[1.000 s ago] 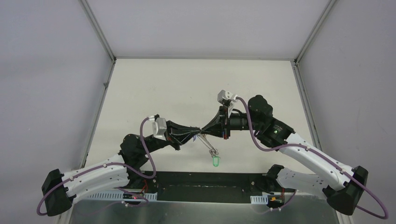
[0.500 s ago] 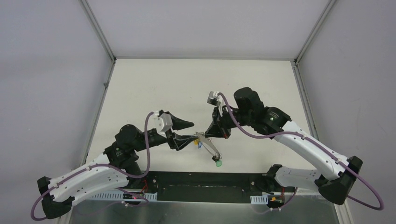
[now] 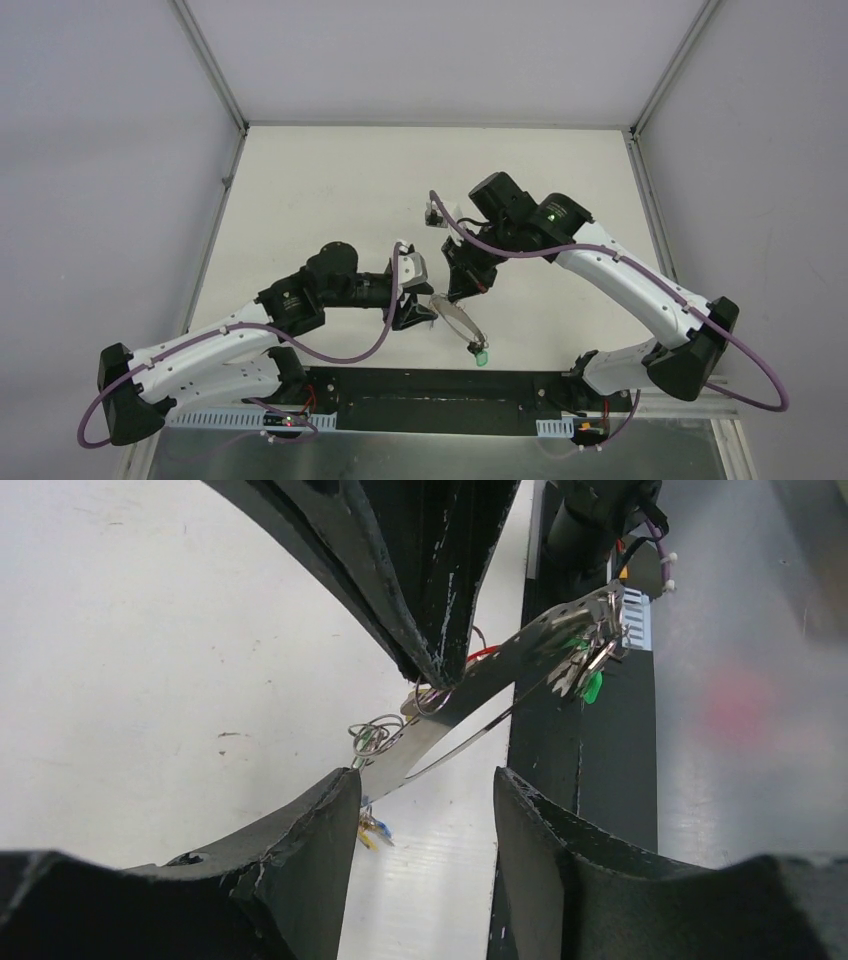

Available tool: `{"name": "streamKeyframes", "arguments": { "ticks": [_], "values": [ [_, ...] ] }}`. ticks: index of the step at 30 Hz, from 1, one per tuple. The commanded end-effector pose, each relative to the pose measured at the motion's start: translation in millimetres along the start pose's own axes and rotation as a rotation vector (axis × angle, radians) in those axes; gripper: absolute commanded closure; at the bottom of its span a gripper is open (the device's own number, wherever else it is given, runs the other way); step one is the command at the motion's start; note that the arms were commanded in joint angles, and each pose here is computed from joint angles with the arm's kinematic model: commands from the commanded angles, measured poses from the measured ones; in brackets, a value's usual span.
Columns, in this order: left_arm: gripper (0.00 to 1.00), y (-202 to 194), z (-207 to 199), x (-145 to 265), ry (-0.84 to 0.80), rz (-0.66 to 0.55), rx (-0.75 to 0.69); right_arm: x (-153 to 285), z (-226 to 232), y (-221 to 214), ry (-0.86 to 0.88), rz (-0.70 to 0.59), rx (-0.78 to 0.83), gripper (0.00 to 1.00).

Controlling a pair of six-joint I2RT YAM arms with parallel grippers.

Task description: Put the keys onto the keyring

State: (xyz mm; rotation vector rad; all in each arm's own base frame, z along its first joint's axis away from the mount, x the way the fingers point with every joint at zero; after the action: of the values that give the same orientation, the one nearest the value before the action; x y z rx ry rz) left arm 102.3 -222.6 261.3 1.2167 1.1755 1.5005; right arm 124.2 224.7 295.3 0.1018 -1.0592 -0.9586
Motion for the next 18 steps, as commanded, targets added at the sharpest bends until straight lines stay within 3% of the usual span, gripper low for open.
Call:
{"name": "streamKeyframes", "arguments": {
  "ticks": [1,6,13,18],
  "values": [
    [0.48,20,-2,-11,-0.066,-0.106,-0.055,11,9,1,0.022,0.059,-0.016,1.0],
    [0.49,20,-3,-21,-0.068,-0.161,-0.075,6,10,2,0.069,0.115,-0.046,1.0],
    [0.51,14,-6,-28,-0.074,-0.153,-0.076,4,13,5,0.121,0.092,-0.026,1.0],
    [0.63,12,-9,-30,-0.091,-0.163,-0.087,1,13,5,0.137,0.088,-0.029,1.0]
  ]
}}
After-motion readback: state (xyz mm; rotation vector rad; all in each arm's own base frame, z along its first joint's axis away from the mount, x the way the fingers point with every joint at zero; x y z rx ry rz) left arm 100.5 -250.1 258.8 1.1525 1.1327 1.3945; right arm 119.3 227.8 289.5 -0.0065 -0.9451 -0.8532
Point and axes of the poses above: each gripper's point midway between its finger pads, its own x axis back along the fingers, its own z axis along the line the jaws close on, y = z × x, the point moved 8 cm from there along x, back along the fingers, and after that the axes turned 8 degrees about -x, right-handed, at the moved point
